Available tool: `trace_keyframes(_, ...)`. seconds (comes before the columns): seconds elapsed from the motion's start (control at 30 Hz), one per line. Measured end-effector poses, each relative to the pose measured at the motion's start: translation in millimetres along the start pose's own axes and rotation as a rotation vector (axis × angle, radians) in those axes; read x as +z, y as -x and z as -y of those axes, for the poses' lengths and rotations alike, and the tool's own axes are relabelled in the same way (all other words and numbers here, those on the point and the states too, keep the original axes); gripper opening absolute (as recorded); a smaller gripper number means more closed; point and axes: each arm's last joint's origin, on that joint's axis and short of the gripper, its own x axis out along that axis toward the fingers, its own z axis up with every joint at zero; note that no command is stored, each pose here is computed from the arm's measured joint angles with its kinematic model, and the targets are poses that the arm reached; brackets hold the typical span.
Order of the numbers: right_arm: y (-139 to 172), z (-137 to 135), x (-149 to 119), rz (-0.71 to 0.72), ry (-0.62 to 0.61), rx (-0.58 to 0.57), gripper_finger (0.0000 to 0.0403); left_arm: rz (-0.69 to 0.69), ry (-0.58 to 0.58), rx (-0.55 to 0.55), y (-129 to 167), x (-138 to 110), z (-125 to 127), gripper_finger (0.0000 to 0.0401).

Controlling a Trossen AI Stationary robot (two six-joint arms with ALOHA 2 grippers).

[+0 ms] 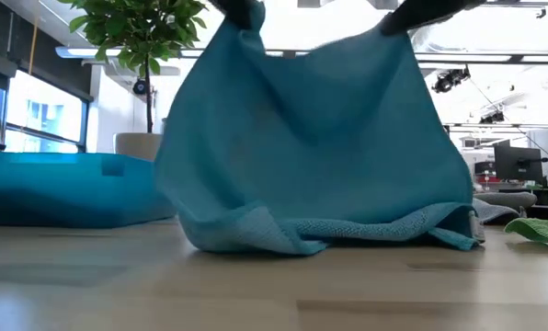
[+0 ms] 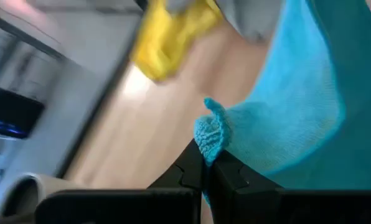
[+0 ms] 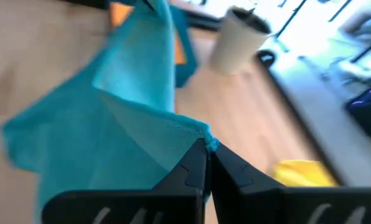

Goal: Fold microfiber towels
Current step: Fold the blue microfiber towel on the table

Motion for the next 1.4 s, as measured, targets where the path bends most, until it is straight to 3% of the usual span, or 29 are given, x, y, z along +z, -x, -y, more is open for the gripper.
trace_keyframes(0.13,10,21,6,0.041,0.054,-0.117,0.0,0.117,0.086,0.129,2,8,-16,0.0)
trace_keyframes(0.3,13,50,11,0.042,0.107,-0.263,0.0,0.18,0.158,0.205,8,17,-47,0.0)
trace_keyframes(0.47,6,83,16,0.001,0.221,-0.404,0.0,0.155,0.105,0.281,2,28,-90,0.0)
trace_keyframes(0.63,13,120,40,-0.015,0.298,-0.537,0.0,0.163,0.14,0.371,-10,44,-131,0.0)
trace_keyframes(0.83,29,139,70,-0.013,0.379,-0.592,0.0,0.199,0.095,0.348,-9,58,-138,0.0)
trace_keyframes(0.93,26,130,61,-0.042,0.335,-0.513,0.0,0.152,0.064,0.189,-14,56,-127,0.0)
trace_keyframes(1.03,14,108,25,-0.143,0.179,-0.262,0.0,0.042,0.033,-0.036,-29,38,-97,0.0)
trace_keyframes(1.13,-1,77,-17,-0.222,0.05,-0.058,0.0,-0.043,-0.04,-0.159,-51,8,-55,0.0)
trace_keyframes(1.27,-14,34,-56,-0.175,-0.067,0.133,0.0,-0.032,-0.063,-0.344,-71,-29,6,0.0)
trace_keyframes(1.4,-19,2,-76,-0.131,-0.176,0.3,0.0,0.03,-0.051,-0.514,-69,-46,49,0.0)
